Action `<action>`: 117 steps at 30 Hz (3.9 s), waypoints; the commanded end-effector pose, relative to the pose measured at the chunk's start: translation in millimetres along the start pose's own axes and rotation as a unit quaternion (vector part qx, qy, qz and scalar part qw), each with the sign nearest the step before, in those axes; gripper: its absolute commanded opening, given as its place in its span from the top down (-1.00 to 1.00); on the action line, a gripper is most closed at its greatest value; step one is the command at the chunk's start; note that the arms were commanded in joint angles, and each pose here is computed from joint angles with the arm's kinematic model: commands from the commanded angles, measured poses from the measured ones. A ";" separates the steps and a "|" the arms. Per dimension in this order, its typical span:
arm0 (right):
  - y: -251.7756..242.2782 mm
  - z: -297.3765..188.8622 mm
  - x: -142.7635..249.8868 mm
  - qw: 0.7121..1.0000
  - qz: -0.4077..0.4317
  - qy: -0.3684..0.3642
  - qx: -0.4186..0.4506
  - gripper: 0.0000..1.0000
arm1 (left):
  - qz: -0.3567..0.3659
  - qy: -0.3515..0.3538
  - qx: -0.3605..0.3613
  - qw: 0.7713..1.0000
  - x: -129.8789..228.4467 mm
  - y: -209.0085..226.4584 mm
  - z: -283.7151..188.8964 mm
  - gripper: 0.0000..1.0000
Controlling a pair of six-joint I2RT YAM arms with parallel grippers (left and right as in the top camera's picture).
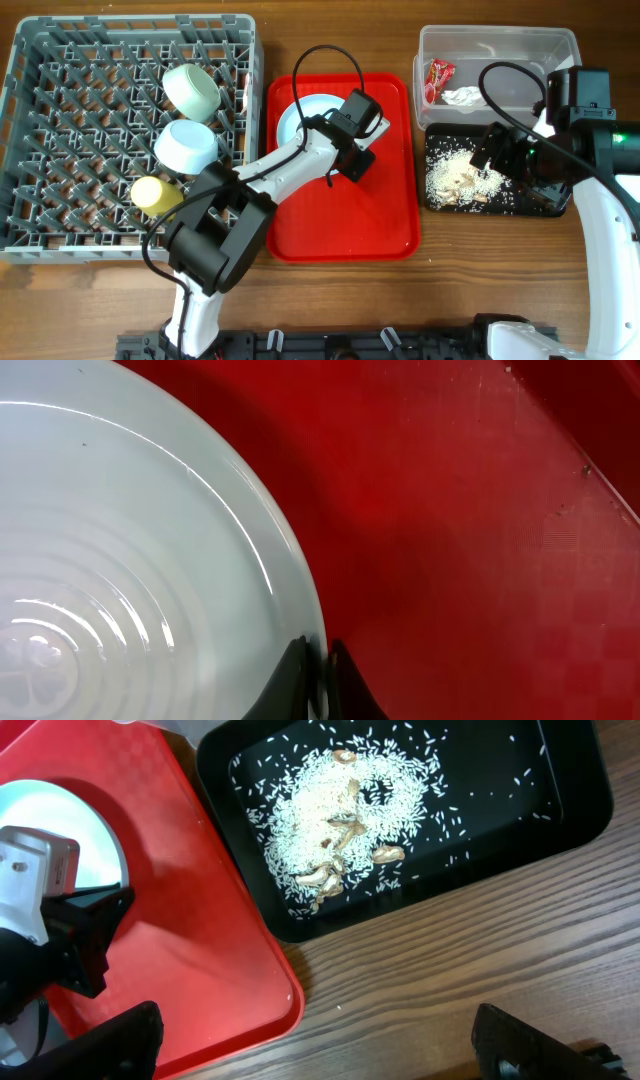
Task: Sort waste into correct bins and load items into the dishwasher rack
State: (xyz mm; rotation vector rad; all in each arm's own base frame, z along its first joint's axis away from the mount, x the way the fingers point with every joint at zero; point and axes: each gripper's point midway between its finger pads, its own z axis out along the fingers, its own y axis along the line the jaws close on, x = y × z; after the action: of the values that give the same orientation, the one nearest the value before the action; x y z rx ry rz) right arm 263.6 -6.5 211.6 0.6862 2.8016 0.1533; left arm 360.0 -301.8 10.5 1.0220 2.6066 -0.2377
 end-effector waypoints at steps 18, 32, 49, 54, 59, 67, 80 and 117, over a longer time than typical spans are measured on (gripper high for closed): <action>-4.0 0.3 0.9 1.000 -0.001 -0.001 0.008 -0.99 | -0.246 -0.305 0.048 0.919 -52.6 76.6 -291.3 0.92; -4.1 0.3 1.1 1.000 -0.002 0.000 0.008 -0.99 | -0.373 -0.251 0.331 0.830 -10.8 156.5 -264.1 0.92; -3.9 0.3 0.8 1.000 -0.002 -0.001 0.008 -1.00 | -0.472 -0.166 0.238 0.833 28.2 183.0 -210.5 -1.00; 15.3 -0.4 1.8 0.997 -0.066 0.004 -0.046 -1.00 | -0.449 -0.198 0.202 0.847 26.2 181.9 -239.3 -1.00; 72.9 -12.5 -5.3 0.968 -0.167 -0.025 -0.187 -0.99 | -0.457 -0.216 0.086 0.858 43.5 193.6 -269.3 -1.00; 133.8 0.2 -32.2 0.951 -0.232 -0.116 -0.170 -0.99 | -0.560 -0.025 -0.137 0.817 146.0 194.8 -250.2 -1.00; 79.9 2.6 19.5 0.976 -0.177 -0.068 -0.109 -1.00 | -0.523 -0.004 -0.123 0.843 195.2 140.6 -258.3 -1.00; 18.4 -83.2 51.0 0.819 -0.233 -0.491 -0.185 -1.00 | -0.463 -0.244 -0.130 0.842 217.3 94.4 -297.7 -1.00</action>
State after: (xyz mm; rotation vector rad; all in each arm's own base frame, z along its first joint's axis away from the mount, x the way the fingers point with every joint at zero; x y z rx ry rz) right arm 207.9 32.0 290.4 0.0092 1.8902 0.2241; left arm 203.9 -13.1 209.2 -0.4310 2.3174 -0.2863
